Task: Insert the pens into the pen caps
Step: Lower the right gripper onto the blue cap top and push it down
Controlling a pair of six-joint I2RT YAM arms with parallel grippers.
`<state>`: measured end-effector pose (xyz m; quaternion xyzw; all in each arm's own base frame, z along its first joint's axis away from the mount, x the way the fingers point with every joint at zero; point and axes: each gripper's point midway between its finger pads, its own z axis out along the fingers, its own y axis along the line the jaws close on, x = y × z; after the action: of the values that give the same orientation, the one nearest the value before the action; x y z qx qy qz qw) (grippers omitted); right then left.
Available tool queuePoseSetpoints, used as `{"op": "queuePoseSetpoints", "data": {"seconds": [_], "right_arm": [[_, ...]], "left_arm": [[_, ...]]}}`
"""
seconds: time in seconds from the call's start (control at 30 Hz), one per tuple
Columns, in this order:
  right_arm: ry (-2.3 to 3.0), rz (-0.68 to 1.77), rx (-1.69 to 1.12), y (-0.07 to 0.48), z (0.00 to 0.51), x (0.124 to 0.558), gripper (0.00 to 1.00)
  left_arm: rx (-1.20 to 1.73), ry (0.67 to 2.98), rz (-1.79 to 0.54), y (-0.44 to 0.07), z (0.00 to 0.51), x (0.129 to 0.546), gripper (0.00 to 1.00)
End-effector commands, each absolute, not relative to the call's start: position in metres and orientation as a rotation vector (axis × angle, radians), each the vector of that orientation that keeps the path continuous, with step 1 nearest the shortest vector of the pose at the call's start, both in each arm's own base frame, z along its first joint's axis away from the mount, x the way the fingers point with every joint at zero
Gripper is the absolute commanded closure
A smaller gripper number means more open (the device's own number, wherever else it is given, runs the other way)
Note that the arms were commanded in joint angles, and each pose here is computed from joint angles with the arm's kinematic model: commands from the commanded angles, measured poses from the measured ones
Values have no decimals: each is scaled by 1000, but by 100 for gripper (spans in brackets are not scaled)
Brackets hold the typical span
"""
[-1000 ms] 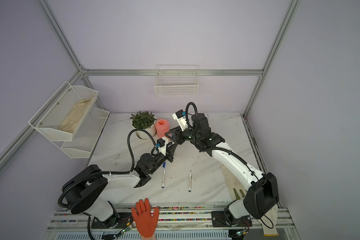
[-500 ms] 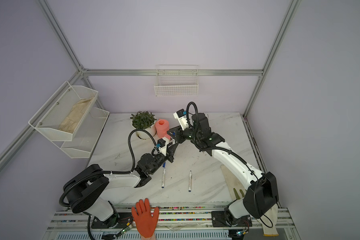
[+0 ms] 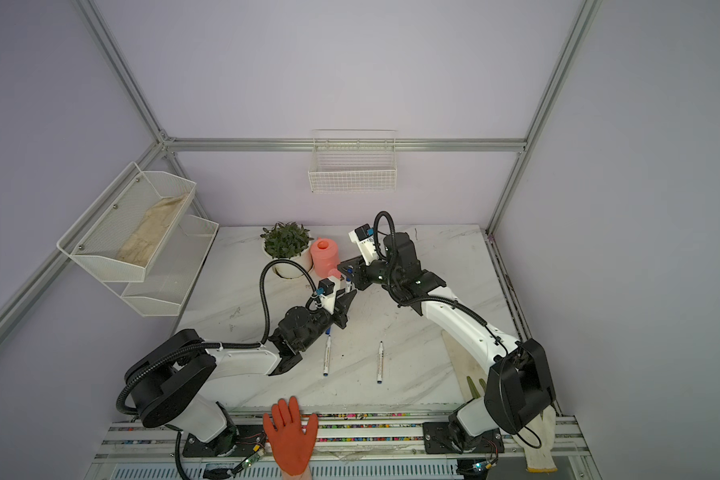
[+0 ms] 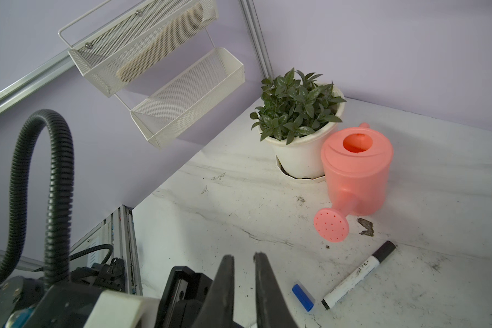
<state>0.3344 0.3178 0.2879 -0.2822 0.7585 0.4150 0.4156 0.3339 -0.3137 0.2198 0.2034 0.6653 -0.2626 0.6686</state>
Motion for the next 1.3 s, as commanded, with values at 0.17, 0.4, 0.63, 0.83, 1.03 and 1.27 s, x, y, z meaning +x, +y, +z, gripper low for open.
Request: {"op": "queuePoseSetpoints", "data": {"seconds": [0.17, 0.4, 0.63, 0.83, 1.03, 1.27], "right_arm": [[2363, 968, -771, 308, 164, 287, 100], [2469, 1113, -515, 276, 156, 316, 100], [2521, 1154, -624, 283, 148, 298, 100], [2615, 1075, -744, 297, 120, 272, 100], [2642, 1071, -756, 298, 114, 273, 100], [2668, 1031, -733, 295, 104, 277, 100]], "left_arm": [[152, 958, -697, -246, 414, 335, 100], [189, 859, -636, -231, 454, 316, 100], [154, 851, -693, -224, 456, 317, 100], [120, 863, -650, -226, 455, 340, 100], [125, 772, -672, -232, 486, 346, 100], [92, 670, -702, -225, 519, 344, 100]]}}
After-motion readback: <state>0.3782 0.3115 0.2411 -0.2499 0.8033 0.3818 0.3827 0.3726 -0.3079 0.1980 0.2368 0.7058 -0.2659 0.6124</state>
